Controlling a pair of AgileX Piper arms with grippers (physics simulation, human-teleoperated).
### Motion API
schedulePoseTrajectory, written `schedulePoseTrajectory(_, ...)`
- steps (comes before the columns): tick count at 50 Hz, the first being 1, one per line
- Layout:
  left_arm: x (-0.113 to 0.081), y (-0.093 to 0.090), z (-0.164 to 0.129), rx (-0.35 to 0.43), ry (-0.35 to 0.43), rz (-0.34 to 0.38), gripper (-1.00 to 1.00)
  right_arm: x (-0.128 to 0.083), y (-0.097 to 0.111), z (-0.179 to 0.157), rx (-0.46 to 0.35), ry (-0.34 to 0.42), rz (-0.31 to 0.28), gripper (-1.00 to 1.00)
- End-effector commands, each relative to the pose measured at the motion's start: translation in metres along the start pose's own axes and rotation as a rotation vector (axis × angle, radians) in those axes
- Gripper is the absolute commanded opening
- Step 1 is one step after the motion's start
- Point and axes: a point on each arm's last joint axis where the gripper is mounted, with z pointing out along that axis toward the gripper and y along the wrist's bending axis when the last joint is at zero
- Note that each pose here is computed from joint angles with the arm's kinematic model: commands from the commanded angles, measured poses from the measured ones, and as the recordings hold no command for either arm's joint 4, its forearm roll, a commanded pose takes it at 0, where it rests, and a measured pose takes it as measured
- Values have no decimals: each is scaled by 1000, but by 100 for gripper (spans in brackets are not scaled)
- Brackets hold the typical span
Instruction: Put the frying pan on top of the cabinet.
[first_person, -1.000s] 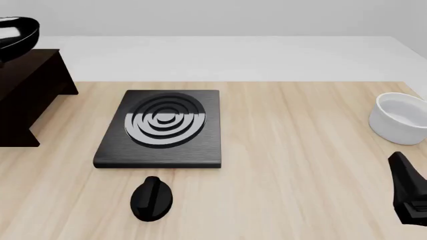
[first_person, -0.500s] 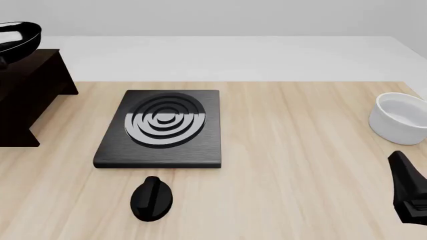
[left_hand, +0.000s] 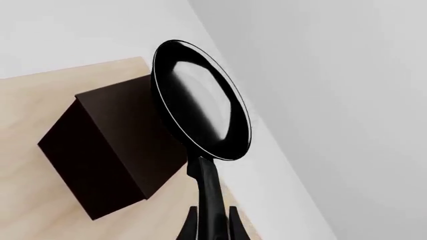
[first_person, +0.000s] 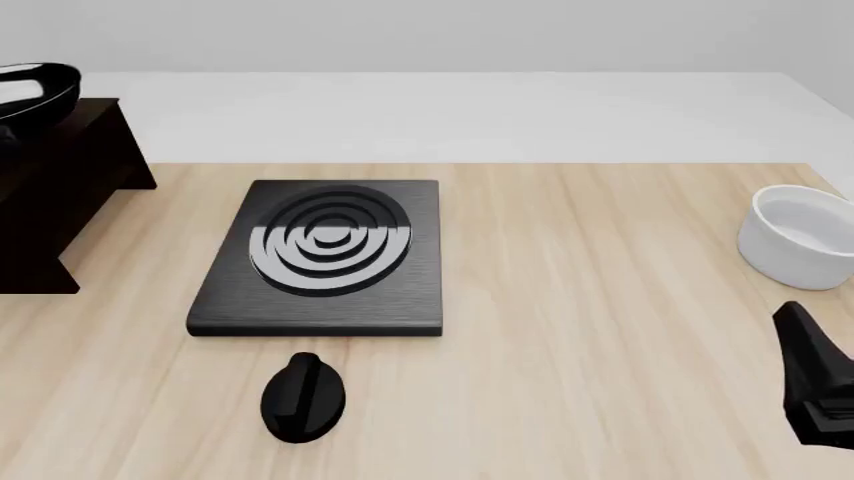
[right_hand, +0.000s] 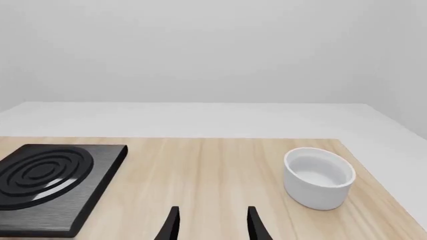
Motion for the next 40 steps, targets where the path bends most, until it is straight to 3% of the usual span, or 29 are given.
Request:
schedulePoseTrajectory(1,-6,-3,7,26,-23,46,-100,0,0,0,0,1,-2,100)
schedulePoseTrajectory(40,7,11,17,-5,5,42,-100,2,0,1,-2,3,-8,100)
